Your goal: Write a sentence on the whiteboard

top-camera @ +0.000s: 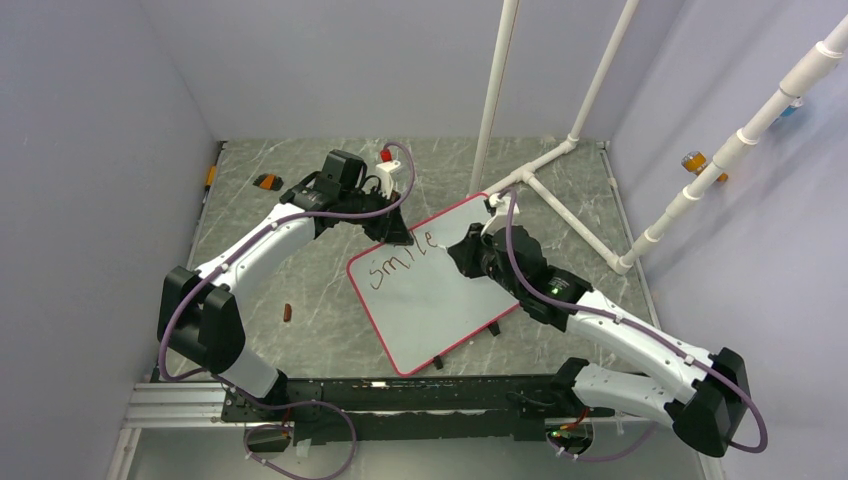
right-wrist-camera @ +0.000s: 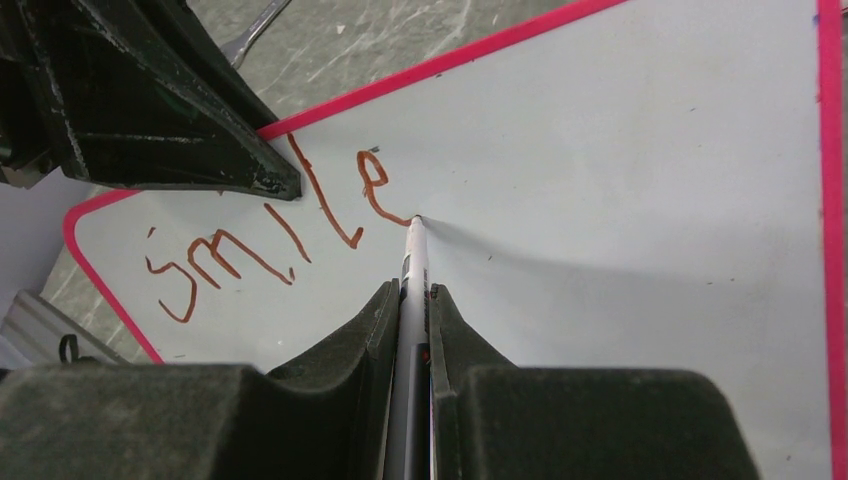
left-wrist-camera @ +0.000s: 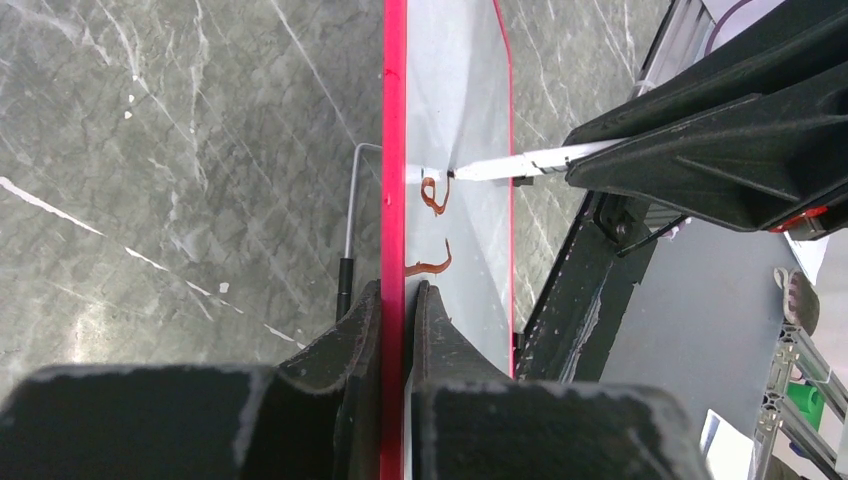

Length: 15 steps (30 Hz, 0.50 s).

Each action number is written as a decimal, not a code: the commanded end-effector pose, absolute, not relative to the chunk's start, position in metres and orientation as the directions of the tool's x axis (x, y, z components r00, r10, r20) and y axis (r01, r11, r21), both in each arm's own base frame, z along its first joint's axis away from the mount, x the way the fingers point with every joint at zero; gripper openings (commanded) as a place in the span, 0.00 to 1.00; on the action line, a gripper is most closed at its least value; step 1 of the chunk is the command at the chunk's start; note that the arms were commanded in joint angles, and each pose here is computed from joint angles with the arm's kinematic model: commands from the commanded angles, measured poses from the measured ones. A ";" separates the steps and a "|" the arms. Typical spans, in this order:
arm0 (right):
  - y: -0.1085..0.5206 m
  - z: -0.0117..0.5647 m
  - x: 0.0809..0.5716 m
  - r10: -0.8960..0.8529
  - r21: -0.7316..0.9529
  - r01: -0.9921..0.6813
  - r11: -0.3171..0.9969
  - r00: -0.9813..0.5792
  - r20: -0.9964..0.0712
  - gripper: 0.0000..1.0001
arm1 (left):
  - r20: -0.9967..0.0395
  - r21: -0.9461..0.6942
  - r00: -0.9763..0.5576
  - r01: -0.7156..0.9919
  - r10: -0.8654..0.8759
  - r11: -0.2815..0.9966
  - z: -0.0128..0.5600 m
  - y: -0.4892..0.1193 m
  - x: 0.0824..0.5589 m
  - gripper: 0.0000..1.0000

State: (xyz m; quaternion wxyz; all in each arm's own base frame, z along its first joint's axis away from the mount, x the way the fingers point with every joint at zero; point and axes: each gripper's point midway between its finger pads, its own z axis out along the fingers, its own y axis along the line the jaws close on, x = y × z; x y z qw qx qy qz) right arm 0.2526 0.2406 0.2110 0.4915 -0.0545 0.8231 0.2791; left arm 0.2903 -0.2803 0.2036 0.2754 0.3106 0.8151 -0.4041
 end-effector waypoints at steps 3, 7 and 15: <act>0.229 0.252 0.262 0.202 0.367 -0.358 0.858 -0.423 -0.883 0.00 | -0.814 -0.319 -0.513 0.787 0.272 0.529 0.231 -0.274 0.322 0.00; 0.227 0.261 0.256 0.206 0.370 -0.386 0.845 -0.404 -0.891 0.00 | -0.815 -0.316 -0.512 0.785 0.271 0.534 0.231 -0.273 0.322 0.00; 0.239 0.257 0.233 0.169 0.387 -0.510 0.769 -0.421 -0.891 0.00 | -0.817 -0.301 -0.510 0.776 0.271 0.555 0.228 -0.269 0.324 0.00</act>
